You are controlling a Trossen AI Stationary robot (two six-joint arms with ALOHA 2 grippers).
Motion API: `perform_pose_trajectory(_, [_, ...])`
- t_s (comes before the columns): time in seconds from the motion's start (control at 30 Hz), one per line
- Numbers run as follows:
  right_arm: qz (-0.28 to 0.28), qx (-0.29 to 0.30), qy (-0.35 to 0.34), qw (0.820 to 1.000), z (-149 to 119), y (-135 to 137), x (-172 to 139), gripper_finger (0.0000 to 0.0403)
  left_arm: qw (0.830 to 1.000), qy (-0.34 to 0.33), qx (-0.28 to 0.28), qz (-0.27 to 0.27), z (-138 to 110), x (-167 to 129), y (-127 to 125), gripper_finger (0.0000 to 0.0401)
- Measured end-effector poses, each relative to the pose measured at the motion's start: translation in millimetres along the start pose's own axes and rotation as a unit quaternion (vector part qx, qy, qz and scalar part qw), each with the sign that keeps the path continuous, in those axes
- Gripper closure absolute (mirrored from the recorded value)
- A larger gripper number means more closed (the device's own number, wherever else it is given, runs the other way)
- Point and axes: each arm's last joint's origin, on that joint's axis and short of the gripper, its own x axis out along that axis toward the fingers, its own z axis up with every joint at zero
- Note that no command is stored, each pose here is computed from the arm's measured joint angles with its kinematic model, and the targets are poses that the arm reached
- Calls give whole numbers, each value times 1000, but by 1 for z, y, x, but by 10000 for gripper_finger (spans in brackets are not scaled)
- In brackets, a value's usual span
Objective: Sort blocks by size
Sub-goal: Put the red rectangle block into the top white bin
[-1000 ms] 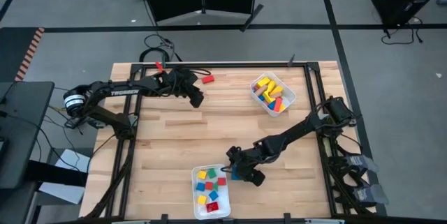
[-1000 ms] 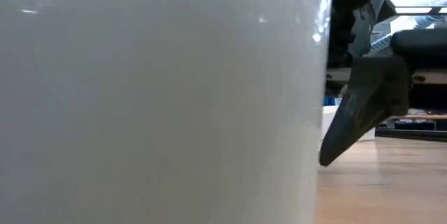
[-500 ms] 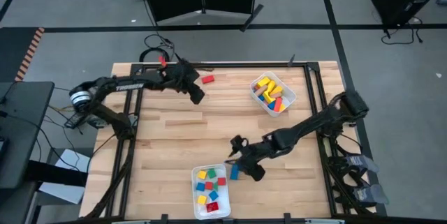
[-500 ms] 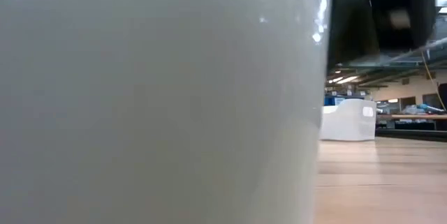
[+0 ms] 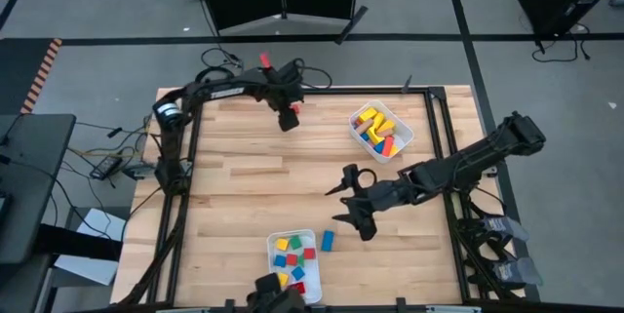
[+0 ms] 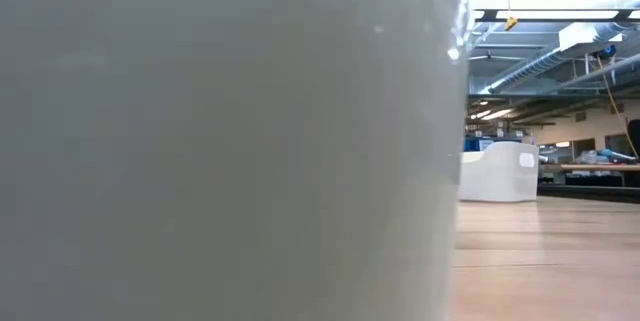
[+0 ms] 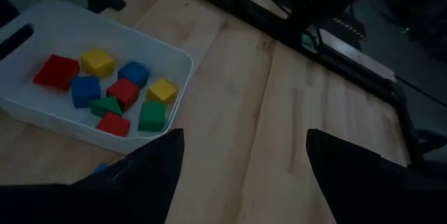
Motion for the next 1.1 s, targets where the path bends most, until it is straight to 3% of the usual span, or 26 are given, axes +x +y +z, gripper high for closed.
perform_pose_trajectory(0.27, [-11, -10, 13, 1000, -1, 7, 0, 106, 998, 53, 29, -6, 18, 27, 10, 120])
perform_pose_trajectory(0.37, [-12, -11, 17, 1000, -2, 7, 2, 112, 996, 83, 31, 2, 18, 36, 12, 113])
perform_pose_trajectory(0.5, [-12, -12, 21, 1000, -3, 8, 3, 118, 997, 75, 25, -2, 21, 31, 19, 112])
perform_pose_trajectory(0.63, [-12, -12, 21, 1000, -3, 8, 4, 119, 994, 108, 27, 3, 14, 28, 29, 112])
perform_pose_trajectory(0.8, [-12, -10, 21, 1000, -3, 8, 4, 120, 989, 130, 69, 1, 7, 25, 41, 112])
perform_pose_trajectory(0.9, [-12, 1, 22, 1000, -3, 8, 4, 124, 990, 113, 83, -30, 6, 25, 48, 112])
perform_pose_trajectory(1.03, [-12, 21, 23, 999, -4, 8, 4, 128, 990, 37, 63, -122, 4, 25, 65, 112])
perform_pose_trajectory(1.1, [-11, 25, 26, 999, -4, 8, 4, 129, 989, 25, 53, -132, 1, 26, 73, 112])
